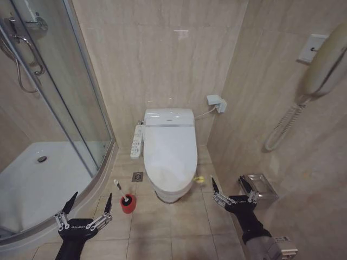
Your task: Open the toilet lid, clean the toilet bowl with a toilet brush, close the toilet lid, and flush.
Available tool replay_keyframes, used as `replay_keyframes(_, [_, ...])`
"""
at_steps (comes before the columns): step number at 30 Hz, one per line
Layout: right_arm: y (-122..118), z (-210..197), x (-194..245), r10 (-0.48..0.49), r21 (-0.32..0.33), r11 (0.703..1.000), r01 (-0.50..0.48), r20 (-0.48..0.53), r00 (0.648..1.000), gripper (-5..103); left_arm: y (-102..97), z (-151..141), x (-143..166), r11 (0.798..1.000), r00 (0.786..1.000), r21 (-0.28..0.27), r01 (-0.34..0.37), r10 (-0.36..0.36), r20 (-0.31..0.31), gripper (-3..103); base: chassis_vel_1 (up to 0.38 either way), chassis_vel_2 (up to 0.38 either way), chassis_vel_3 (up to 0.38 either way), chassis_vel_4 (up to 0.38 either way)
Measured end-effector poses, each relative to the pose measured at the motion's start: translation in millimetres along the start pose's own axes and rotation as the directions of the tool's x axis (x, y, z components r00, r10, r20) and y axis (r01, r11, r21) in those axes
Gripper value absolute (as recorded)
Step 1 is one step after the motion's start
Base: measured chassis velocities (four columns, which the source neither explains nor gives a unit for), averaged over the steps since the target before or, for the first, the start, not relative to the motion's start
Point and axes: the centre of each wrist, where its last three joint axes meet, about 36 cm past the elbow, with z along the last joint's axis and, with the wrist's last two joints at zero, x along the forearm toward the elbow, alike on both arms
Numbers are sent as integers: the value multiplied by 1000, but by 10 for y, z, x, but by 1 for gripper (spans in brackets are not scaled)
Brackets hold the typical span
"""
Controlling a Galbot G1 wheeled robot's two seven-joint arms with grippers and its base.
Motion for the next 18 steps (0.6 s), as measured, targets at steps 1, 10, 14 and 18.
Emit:
replay_keyframes(1, [0, 0, 0, 0, 0, 1000, 0, 0, 1000, 100, 0, 0, 0, 1000, 1000, 0, 0, 0, 0, 100, 177, -111, -141, 124])
replay_keyframes(10, [0, 0, 0, 0, 0, 1000, 0, 0, 1000, 100, 0, 0, 0, 1000, 1000, 0, 0, 0, 0, 100, 195, -149, -189, 144])
replay_keyframes(14, [0, 0, 0, 0, 0, 1000, 0, 0, 1000, 100, 0, 0, 0, 1000, 1000, 0, 0, 0, 0, 100, 166, -152, -166, 138])
replay_keyframes(18, [0, 0, 0, 0, 0, 1000, 0, 0, 1000, 100, 0, 0, 0, 1000, 1000, 0, 0, 0, 0, 100, 60, -62, -64, 49])
